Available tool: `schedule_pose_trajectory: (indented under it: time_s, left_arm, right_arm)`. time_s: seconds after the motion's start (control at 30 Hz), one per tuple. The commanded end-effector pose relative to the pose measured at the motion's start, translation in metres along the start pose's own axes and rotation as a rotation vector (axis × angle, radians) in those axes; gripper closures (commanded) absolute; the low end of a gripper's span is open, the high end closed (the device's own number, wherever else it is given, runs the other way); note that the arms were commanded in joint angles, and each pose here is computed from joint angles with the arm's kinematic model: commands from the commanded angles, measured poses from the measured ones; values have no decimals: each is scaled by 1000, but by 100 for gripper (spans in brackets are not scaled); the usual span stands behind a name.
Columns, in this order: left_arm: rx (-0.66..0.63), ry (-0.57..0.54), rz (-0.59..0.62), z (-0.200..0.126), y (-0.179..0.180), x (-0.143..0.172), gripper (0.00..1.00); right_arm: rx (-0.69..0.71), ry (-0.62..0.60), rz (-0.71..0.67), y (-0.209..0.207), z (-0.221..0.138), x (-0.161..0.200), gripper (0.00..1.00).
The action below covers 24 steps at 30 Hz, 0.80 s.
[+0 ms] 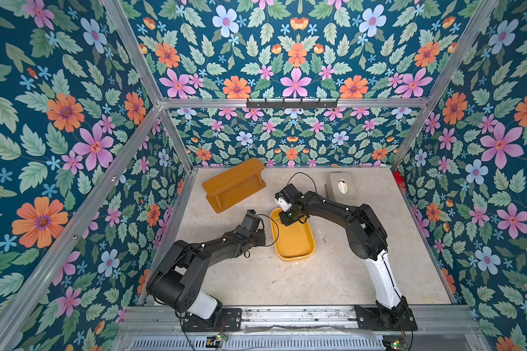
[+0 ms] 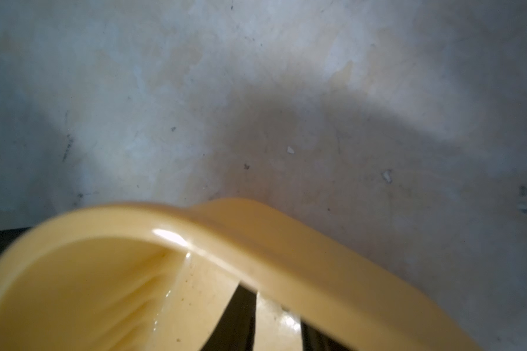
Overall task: Take out the screws from the storage box
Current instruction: Pick up the screw from the storage box.
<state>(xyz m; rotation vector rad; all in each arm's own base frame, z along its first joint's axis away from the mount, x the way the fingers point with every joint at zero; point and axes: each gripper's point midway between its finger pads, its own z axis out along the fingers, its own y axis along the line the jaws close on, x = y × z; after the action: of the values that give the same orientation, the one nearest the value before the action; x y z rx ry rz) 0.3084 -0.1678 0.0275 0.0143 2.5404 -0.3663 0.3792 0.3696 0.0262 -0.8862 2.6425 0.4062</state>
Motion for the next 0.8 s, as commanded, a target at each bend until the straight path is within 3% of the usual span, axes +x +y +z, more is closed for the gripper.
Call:
schedule_pose_trajectory:
  time_s: [0.0, 0.27, 0.5, 0.6, 0.67, 0.77]
  left_arm:
    - [3, -3, 10, -1, 0, -1, 62]
    - [10, -10, 4, -4, -1, -2, 61]
    - [3, -12, 4, -4, 0, -2, 51]
    - [8, -13, 0, -4, 0, -1, 50]
    - [12, -25, -5, -6, -2, -5, 49]
    - [25, -51, -10, -12, -5, -13, 49]
  right_arm:
    - [20, 52, 1, -5, 7, 14, 71]
    - [119, 115, -15, -18, 5, 29, 73]
    - [188, 205, -33, -24, 11, 47, 76]
    - [200, 236, -11, -26, 15, 53, 85]
    - [195, 248, 4, -25, 16, 56, 100]
    - [168, 235, 17, -20, 13, 54, 100]
